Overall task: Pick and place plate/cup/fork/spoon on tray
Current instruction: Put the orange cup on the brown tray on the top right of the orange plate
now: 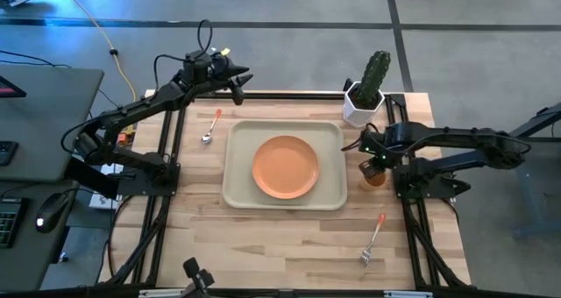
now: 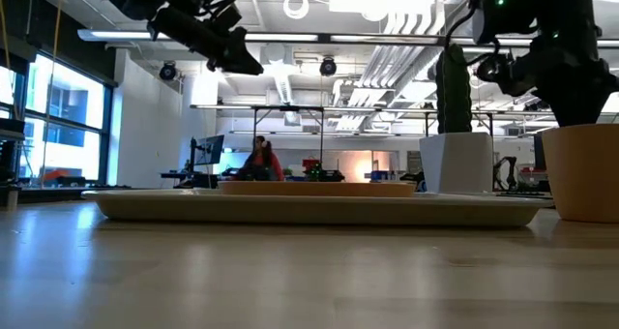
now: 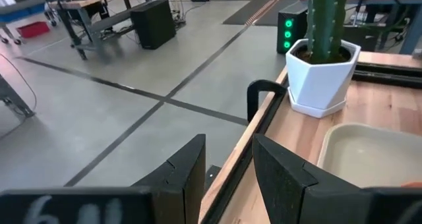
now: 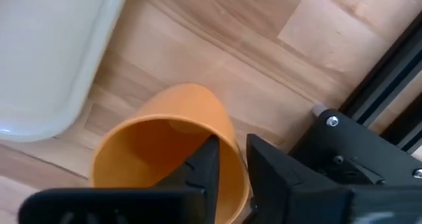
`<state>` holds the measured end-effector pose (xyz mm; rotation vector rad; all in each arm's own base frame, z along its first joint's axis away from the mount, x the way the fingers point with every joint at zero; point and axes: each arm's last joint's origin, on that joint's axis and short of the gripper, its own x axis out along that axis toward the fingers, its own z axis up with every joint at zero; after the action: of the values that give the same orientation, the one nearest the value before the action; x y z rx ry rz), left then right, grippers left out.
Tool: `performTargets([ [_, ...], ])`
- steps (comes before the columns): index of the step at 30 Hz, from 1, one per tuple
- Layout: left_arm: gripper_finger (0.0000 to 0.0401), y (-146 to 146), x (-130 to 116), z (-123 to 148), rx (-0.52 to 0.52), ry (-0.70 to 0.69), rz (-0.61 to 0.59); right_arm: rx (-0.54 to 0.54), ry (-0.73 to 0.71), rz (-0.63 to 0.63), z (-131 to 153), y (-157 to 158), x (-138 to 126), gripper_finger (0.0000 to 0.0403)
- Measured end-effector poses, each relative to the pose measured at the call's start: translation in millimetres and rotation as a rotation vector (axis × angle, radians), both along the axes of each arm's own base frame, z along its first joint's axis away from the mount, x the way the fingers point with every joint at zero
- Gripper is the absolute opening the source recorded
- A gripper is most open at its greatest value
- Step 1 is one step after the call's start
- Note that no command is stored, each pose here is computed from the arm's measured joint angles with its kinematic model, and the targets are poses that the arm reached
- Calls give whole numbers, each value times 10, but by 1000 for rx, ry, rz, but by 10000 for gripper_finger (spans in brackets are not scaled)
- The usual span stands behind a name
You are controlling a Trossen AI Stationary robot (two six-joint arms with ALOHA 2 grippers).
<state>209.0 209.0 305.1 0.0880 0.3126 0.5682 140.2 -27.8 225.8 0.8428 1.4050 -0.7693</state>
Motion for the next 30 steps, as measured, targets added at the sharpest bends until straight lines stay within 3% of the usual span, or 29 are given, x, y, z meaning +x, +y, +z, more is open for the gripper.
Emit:
performTargets([
  [9, 117, 57, -75, 25, 27, 2, 27, 65, -4, -128, -118, -74, 185, 7],
  [14, 117, 124, -149, 24, 45, 17, 56, 69, -4, -215, -97, -69, 170, 4],
  [18, 117, 180, -210, 33, 63, 19, 79, 46, 23, -268, 82, -68, 132, 2],
  [23, 117, 286, -253, 101, 175, -20, 104, -35, -13, -329, 402, -100, 165, 1],
  [30, 117, 359, -267, 128, 135, -133, 146, -141, -51, -379, 636, -302, 406, 1],
])
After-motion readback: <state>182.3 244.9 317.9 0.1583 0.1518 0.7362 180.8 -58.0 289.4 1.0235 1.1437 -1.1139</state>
